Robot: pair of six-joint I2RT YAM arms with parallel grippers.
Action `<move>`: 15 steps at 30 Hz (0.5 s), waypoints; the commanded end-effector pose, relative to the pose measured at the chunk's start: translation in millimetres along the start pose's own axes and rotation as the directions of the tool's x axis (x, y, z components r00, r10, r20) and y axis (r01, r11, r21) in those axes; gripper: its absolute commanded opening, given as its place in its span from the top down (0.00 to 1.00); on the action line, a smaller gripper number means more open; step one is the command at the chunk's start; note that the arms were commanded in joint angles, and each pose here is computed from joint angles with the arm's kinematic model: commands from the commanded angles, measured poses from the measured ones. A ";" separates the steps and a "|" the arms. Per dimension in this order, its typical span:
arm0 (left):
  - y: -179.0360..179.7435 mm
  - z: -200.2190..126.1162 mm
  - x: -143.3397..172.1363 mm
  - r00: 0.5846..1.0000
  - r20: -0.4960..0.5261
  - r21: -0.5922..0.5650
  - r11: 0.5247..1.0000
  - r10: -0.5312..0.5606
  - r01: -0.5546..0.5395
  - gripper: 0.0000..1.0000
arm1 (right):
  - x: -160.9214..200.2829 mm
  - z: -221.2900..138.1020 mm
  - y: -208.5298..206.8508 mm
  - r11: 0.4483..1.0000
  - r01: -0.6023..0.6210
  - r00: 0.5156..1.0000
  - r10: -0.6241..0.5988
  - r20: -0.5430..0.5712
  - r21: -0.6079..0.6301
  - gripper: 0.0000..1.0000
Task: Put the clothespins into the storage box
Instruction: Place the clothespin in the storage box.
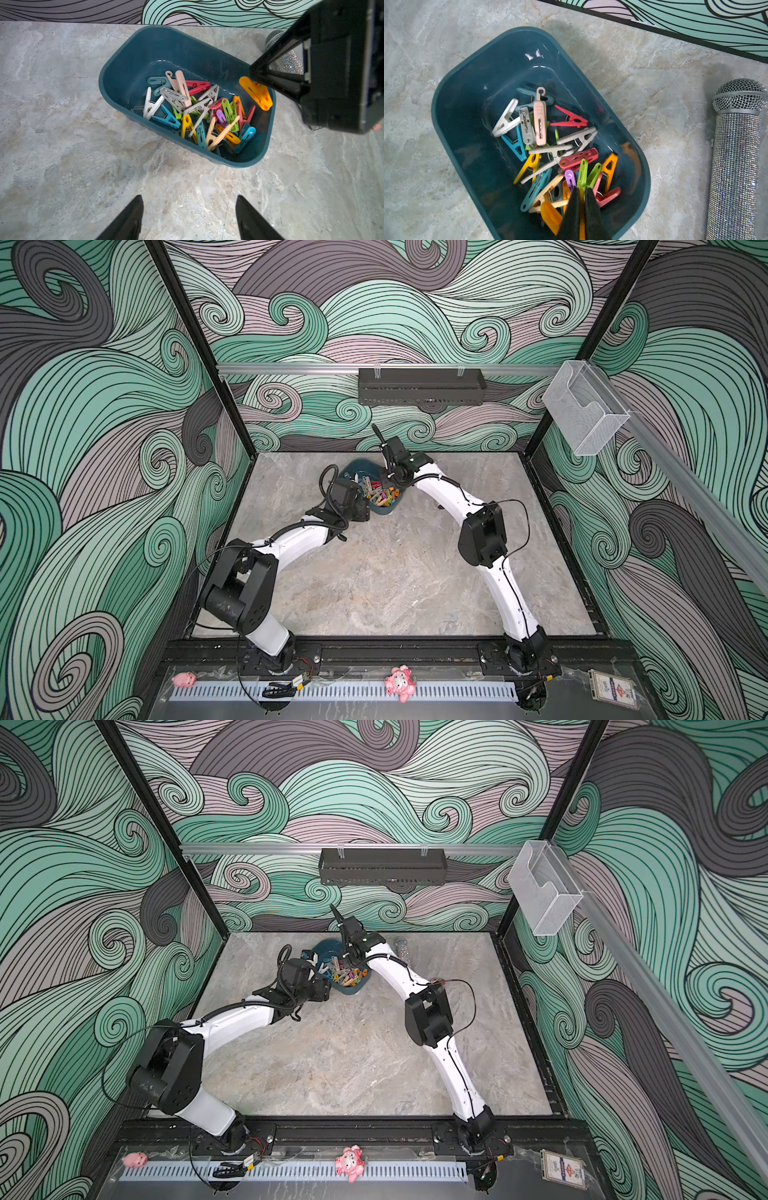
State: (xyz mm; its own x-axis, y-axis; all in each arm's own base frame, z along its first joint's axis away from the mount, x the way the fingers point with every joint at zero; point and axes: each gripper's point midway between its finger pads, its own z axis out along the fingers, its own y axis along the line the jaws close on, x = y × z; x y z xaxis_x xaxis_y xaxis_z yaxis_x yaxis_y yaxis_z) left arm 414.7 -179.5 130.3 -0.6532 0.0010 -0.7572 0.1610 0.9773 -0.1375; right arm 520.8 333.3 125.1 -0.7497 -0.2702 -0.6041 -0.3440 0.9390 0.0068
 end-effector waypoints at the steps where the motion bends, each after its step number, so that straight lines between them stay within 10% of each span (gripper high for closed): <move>1: -9.2 4.8 -11.1 1.000 0.020 0.021 1.000 0.014 -0.014 0.28 | 3.9 4.4 -4.8 1.000 0.008 1.000 -0.008 -0.024 0.013 0.86; 15: -5.4 -19.7 -10.3 0.999 0.040 0.027 1.000 0.011 -0.012 0.28 | 9.3 -42.7 0.0 1.000 -0.017 0.999 0.017 -0.027 -0.017 0.76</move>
State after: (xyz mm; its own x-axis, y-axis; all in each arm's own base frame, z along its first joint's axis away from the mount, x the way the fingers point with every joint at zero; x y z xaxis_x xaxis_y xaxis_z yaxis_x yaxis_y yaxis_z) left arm 414.9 -179.4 128.8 -0.6558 0.0041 -0.7549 0.1616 0.9776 -0.1351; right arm 504.5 325.9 116.3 -0.7820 -0.2839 -0.5549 -0.3449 0.9386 0.0058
